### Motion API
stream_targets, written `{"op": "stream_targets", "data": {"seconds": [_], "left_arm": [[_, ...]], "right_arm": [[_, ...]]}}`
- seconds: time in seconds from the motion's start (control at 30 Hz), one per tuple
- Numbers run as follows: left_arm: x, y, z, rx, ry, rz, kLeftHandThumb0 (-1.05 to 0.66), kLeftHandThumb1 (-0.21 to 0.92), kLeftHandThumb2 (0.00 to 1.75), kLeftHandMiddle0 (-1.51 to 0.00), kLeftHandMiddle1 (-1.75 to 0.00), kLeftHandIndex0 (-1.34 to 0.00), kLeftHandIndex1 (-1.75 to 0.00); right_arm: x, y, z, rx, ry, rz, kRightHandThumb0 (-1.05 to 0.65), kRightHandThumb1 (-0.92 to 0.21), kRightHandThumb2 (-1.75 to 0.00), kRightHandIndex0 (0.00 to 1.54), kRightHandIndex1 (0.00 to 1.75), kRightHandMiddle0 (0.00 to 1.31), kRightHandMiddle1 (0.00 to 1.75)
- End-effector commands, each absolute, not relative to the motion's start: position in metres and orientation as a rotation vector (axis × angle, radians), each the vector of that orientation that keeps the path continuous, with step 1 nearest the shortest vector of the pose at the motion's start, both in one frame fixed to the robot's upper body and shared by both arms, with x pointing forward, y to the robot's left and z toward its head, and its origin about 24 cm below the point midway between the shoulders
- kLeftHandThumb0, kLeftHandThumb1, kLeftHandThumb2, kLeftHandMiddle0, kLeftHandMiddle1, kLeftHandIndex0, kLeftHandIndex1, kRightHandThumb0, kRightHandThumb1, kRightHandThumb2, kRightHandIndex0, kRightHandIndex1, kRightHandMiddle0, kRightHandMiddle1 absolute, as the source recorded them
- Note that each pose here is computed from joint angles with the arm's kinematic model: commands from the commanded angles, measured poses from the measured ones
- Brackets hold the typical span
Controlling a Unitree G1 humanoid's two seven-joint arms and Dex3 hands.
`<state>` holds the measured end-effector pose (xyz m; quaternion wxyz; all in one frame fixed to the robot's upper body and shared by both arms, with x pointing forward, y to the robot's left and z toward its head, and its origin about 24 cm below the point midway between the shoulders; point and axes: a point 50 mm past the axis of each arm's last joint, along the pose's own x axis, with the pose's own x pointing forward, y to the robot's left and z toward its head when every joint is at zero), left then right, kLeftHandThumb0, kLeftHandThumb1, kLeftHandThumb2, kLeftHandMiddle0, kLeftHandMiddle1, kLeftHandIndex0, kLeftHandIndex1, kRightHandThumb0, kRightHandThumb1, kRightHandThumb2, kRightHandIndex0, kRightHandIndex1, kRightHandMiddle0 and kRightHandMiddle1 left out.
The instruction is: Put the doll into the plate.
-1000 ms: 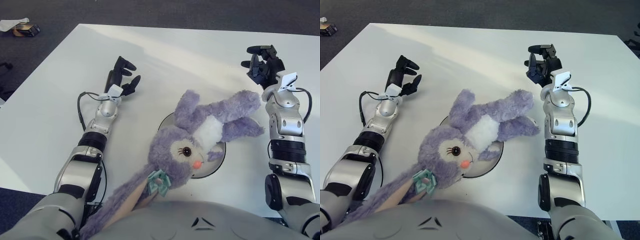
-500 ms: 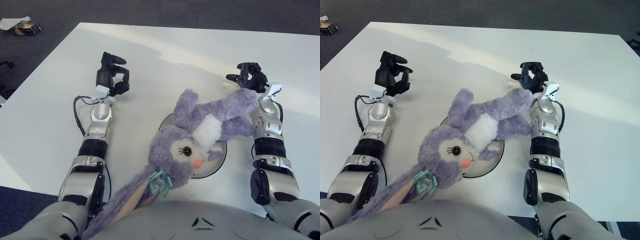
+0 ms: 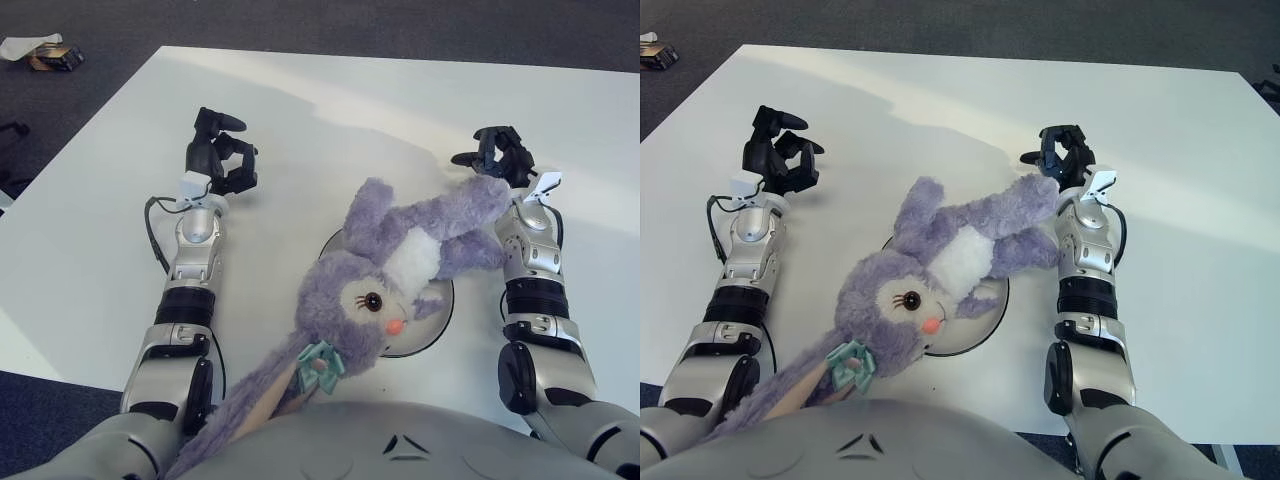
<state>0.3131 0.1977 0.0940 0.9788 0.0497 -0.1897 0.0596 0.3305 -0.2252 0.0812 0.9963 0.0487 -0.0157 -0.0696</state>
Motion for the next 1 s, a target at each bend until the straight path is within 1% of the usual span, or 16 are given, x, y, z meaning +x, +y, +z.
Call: {"op": "stream_targets", "data": {"seconds": [0.0,0.17,0.37,0.57,0.77,0.83,0.97], "left_arm": [[0.31,0.196,0.09,0.087,-0.374,0.119,-0.01,0.32,1.25,-0.73,-1.51,-0.39,-1.75],[0.308,0.192,0.088,0.084,-0.379,0.116,-0.01,0.26,1.34,-0.74,-1.58,-0.42,-1.75],[0.307,0.188,0.086,0.065,-0.369,0.104,-0.01,0.22,1.41,-0.74,-1.64,-0.44,-1.75],[0.306,0.185,0.085,0.04,-0.347,0.096,-0.01,0.19,1.47,-0.73,-1.73,-0.45,-1.75],[0.304,0.183,0.084,0.017,-0.325,0.077,-0.01,0.14,1.54,-0.77,-1.74,-0.49,-1.75],[0.304,0.183,0.084,0.013,-0.321,0.062,-0.01,0.14,1.54,-0.77,-1.75,-0.49,-1.75],[0.303,0.183,0.084,0.005,-0.318,0.033,-0.01,0.17,1.5,-0.75,-1.73,-0.46,-1.75]], "right_arm": [[0.328,-0.231,0.069,0.063,0.024,-0.15,-0.38,-0.73,-0.78,0.59,1.61,0.31,1.75],[0.329,-0.237,0.058,0.019,0.071,-0.148,-0.39,-0.66,-0.88,0.65,1.68,0.36,1.75],[0.33,-0.243,0.055,-0.042,0.078,-0.138,-0.4,-0.62,-0.93,0.7,1.72,0.39,1.75],[0.33,-0.246,0.053,-0.077,0.071,-0.145,-0.41,-0.58,-0.99,0.75,1.74,0.42,1.75],[0.327,-0.247,0.051,-0.139,0.059,-0.136,-0.42,-0.53,-1.04,0.82,1.75,0.45,1.75],[0.326,-0.247,0.049,-0.163,0.056,-0.135,-0.42,-0.52,-1.06,0.84,1.75,0.46,1.75],[0.323,-0.248,0.047,-0.206,0.049,-0.138,-0.43,-0.5,-1.08,0.88,1.75,0.47,1.75]]}}
